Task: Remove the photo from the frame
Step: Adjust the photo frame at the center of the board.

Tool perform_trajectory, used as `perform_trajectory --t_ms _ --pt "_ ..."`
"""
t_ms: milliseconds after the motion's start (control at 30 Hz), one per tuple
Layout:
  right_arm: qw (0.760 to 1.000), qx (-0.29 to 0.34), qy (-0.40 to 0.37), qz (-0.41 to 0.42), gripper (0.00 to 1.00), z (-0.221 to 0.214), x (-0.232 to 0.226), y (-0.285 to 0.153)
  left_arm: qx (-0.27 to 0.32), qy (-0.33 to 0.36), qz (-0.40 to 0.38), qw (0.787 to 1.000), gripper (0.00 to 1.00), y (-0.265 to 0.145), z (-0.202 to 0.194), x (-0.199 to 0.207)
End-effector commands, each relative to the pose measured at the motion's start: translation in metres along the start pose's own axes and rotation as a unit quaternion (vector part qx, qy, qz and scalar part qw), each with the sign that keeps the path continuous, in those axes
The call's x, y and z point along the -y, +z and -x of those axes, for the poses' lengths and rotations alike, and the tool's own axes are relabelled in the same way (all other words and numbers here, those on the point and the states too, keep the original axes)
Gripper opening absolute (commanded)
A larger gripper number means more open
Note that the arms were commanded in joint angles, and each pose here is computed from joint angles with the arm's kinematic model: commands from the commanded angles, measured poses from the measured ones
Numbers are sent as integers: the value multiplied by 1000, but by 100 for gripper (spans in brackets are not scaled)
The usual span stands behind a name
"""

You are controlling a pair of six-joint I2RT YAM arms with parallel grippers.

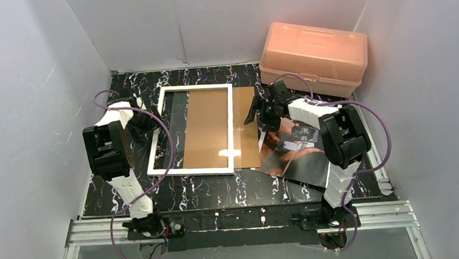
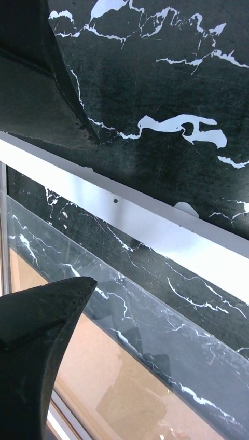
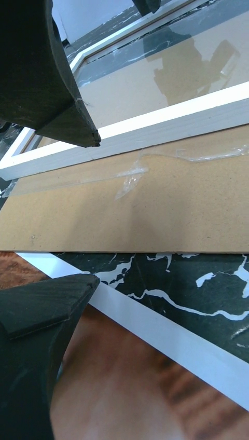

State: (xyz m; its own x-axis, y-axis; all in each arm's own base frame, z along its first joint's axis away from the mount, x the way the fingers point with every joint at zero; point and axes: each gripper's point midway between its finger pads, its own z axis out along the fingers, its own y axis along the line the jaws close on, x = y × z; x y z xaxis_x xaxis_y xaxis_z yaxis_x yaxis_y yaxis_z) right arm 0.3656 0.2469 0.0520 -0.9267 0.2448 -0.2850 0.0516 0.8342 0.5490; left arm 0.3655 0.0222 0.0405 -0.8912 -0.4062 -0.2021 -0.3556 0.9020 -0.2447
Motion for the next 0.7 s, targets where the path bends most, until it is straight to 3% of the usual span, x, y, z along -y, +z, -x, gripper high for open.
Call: perform_trajectory --t_ms 0,300,667 --pt "1000 21 -7 15 98 20 -15 3 -5 10 -9 1000 89 -6 3 3" --pt "1000 -12 3 3 98 11 -6 21 -47 -13 -63 997 85 9 -10 20" --pt "998 -30 -5 52 98 0 -29 25 -80 -41 -121 989 79 18 -31 39"
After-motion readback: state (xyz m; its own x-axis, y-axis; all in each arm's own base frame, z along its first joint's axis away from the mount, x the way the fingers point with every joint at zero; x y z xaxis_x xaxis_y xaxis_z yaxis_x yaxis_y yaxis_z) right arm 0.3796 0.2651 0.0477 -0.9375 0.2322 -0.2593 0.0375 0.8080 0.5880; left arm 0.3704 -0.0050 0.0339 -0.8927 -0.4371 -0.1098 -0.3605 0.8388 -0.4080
